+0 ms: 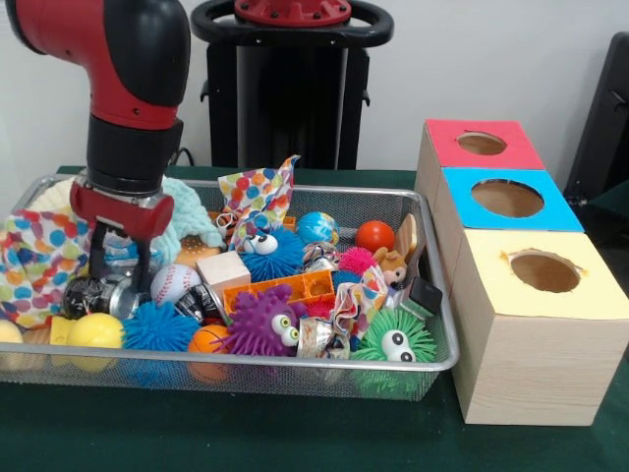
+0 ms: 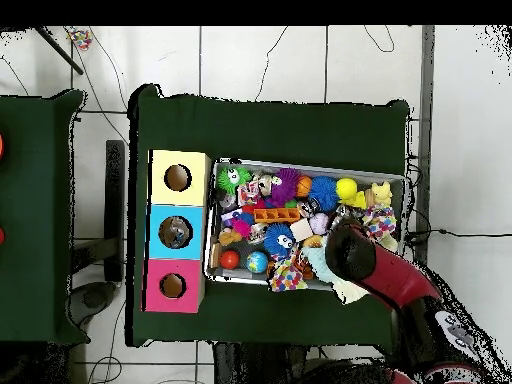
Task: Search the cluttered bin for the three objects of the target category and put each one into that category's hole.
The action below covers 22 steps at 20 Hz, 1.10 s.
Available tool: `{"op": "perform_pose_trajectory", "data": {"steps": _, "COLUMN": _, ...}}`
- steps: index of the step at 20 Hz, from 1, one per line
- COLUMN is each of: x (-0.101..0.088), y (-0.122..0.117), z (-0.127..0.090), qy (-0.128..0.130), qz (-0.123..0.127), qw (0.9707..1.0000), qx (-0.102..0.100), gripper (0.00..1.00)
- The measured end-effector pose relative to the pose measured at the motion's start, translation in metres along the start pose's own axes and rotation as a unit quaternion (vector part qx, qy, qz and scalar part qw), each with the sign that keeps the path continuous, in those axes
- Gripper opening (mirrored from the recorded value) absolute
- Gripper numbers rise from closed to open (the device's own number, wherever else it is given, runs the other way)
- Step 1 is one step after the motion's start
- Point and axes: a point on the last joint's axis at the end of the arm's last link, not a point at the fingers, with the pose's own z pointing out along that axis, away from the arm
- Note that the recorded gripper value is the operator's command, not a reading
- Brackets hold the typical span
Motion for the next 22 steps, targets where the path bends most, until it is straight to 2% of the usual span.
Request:
{"op": "perform_pose_trajectory", "data": {"steps": 1, "x": 0.003, "y": -0.003, "z": -0.002, "qy": 0.006, "qz": 0.035, "qw": 0.9993, "qx": 0.006, "gripper": 1.0}}
{"op": "perform_pose_trajectory", "data": {"steps": 3, "x": 0.006, "y": -0.006, "z": -0.004, "qy": 0.014, "qz": 0.082, "qw": 0.9964, "qx": 0.015, "gripper": 1.0}}
{"op": "perform_pose_trajectory", "data": {"steps": 4, "x": 0.007, "y": -0.007, "z": -0.005, "qy": 0.015, "qz": 0.095, "qw": 0.9952, "qx": 0.018, "gripper": 1.0}}
{"op": "perform_pose_trajectory", "data": {"steps": 6, "x": 0.009, "y": -0.008, "z": -0.007, "qy": 0.019, "qz": 0.135, "qw": 0.9903, "qx": 0.025, "gripper": 1.0}}
{"op": "perform_pose_trajectory", "data": {"steps": 8, "x": 0.011, "y": -0.007, "z": -0.009, "qy": 0.021, "qz": 0.162, "qw": 0.9861, "qx": 0.03, "gripper": 1.0}}
{"op": "perform_pose_trajectory", "data": {"steps": 12, "x": 0.017, "y": -0.004, "z": -0.015, "qy": 0.025, "qz": 0.185, "qw": 0.9819, "qx": 0.035, "gripper": 1.0}}
{"op": "perform_pose_trajectory", "data": {"steps": 22, "x": 0.023, "y": -0.014, "z": -0.037, "qy": 0.025, "qz": 0.191, "qw": 0.9799, "qx": 0.051, "gripper": 1.0}}
